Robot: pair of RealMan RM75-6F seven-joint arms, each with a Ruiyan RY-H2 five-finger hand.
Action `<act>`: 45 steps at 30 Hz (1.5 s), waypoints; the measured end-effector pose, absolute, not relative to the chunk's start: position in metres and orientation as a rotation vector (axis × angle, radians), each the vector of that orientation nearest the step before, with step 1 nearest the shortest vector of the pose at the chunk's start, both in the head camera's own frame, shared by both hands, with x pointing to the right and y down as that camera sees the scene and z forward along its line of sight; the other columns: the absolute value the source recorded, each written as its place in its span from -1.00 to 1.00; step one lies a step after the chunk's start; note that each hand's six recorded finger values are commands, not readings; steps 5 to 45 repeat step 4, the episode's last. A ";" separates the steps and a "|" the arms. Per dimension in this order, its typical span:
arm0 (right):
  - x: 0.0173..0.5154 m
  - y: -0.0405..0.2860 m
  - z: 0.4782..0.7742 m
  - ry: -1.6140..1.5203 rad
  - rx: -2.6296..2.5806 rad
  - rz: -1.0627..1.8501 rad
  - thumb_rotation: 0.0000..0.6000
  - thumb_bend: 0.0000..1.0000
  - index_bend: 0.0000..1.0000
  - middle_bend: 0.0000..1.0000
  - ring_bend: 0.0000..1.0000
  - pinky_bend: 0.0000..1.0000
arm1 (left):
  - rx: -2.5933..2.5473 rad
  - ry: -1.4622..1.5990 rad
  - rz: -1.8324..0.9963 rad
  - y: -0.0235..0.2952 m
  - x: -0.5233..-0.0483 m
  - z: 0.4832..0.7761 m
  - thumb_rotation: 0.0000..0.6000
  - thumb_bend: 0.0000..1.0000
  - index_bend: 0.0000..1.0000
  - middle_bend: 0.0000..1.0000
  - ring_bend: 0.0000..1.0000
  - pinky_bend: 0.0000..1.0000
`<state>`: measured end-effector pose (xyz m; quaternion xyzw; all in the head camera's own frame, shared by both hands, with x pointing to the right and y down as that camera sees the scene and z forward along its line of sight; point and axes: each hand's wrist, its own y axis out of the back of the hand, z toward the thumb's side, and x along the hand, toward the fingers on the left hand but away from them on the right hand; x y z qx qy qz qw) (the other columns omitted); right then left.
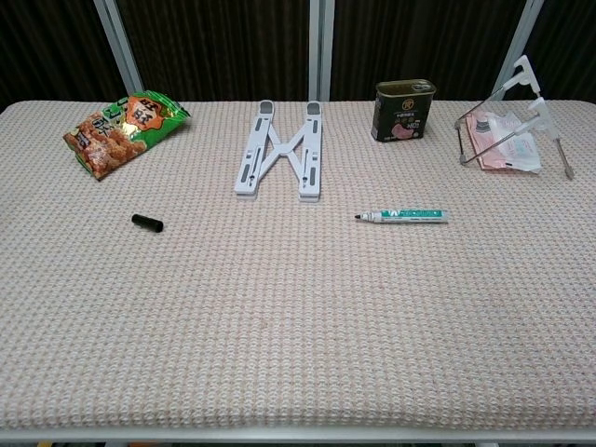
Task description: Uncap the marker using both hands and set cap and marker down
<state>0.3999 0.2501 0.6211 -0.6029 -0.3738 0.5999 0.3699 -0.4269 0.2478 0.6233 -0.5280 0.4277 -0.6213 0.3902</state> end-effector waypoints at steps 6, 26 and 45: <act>0.399 0.255 0.623 -0.968 -1.562 1.542 1.00 -0.84 -0.92 -0.77 -1.00 -1.00 | -1.349 1.101 -1.598 0.260 -0.430 0.622 1.00 -1.00 -0.56 -0.52 -0.69 -0.58; 0.399 0.255 0.623 -0.968 -1.562 1.542 1.00 -0.84 -0.92 -0.77 -1.00 -1.00 | -1.349 1.101 -1.598 0.260 -0.430 0.622 1.00 -1.00 -0.56 -0.52 -0.69 -0.58; 0.399 0.255 0.623 -0.968 -1.562 1.542 1.00 -0.84 -0.92 -0.77 -1.00 -1.00 | -1.349 1.101 -1.598 0.260 -0.430 0.622 1.00 -1.00 -0.56 -0.52 -0.69 -0.58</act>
